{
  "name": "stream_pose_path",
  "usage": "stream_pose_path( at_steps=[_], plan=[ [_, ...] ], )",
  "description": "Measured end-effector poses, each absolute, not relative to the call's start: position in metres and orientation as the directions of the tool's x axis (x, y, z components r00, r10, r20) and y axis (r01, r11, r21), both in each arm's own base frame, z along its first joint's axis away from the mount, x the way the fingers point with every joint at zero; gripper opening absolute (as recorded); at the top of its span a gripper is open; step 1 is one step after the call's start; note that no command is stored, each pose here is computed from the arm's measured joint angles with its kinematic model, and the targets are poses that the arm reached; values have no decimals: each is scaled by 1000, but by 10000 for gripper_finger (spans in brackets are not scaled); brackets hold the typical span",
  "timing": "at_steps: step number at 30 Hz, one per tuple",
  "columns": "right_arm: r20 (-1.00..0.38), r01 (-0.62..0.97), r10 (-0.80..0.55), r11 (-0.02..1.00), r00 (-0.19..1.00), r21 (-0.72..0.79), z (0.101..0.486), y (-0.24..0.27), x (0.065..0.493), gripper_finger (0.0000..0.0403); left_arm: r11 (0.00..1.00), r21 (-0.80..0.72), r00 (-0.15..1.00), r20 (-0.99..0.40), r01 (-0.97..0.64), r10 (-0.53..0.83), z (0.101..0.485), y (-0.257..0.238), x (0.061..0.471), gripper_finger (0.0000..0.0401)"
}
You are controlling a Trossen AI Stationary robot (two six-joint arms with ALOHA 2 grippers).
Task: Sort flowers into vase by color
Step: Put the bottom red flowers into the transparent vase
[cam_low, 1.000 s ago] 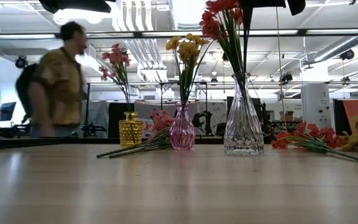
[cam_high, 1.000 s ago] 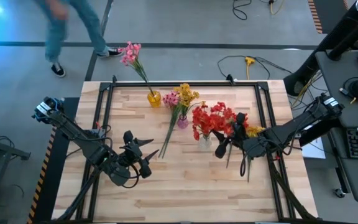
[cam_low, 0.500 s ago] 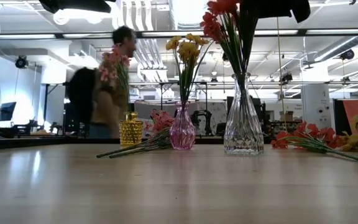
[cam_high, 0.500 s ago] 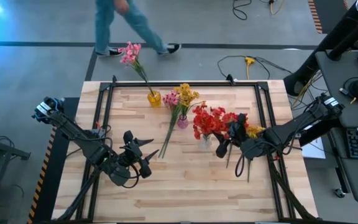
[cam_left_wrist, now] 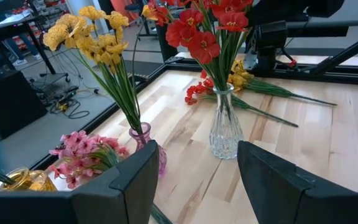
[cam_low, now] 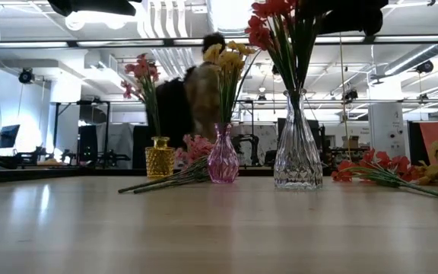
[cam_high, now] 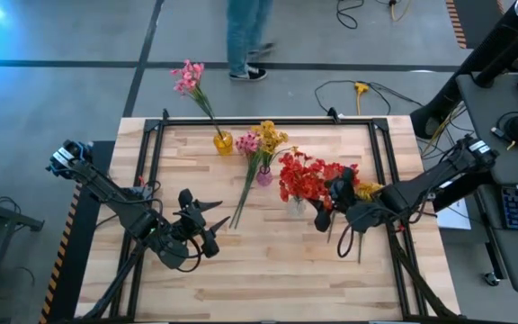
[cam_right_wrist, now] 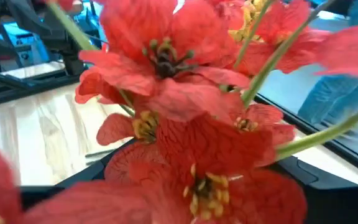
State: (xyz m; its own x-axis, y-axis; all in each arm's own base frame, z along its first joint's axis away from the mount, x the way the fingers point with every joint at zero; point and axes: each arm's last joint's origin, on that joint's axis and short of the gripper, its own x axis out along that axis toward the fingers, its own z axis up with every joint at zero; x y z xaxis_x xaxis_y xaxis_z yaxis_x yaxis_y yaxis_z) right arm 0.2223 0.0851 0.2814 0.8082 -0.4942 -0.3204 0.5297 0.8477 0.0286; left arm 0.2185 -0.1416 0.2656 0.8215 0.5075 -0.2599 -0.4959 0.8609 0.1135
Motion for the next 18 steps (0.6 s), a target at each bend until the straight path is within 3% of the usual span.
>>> stream_pose_path(
  at_steps=[10, 18],
  plan=[
    [-356, 482, -411, 865, 839, 140, 294, 84, 196, 242, 864, 91, 824, -265, -496, 501, 265, -142, 219, 200],
    [-577, 530, -272, 776, 770, 342, 282, 76, 172, 235, 882, 4, 837, -311, -472, 450, 265, -138, 223, 200]
  ],
)
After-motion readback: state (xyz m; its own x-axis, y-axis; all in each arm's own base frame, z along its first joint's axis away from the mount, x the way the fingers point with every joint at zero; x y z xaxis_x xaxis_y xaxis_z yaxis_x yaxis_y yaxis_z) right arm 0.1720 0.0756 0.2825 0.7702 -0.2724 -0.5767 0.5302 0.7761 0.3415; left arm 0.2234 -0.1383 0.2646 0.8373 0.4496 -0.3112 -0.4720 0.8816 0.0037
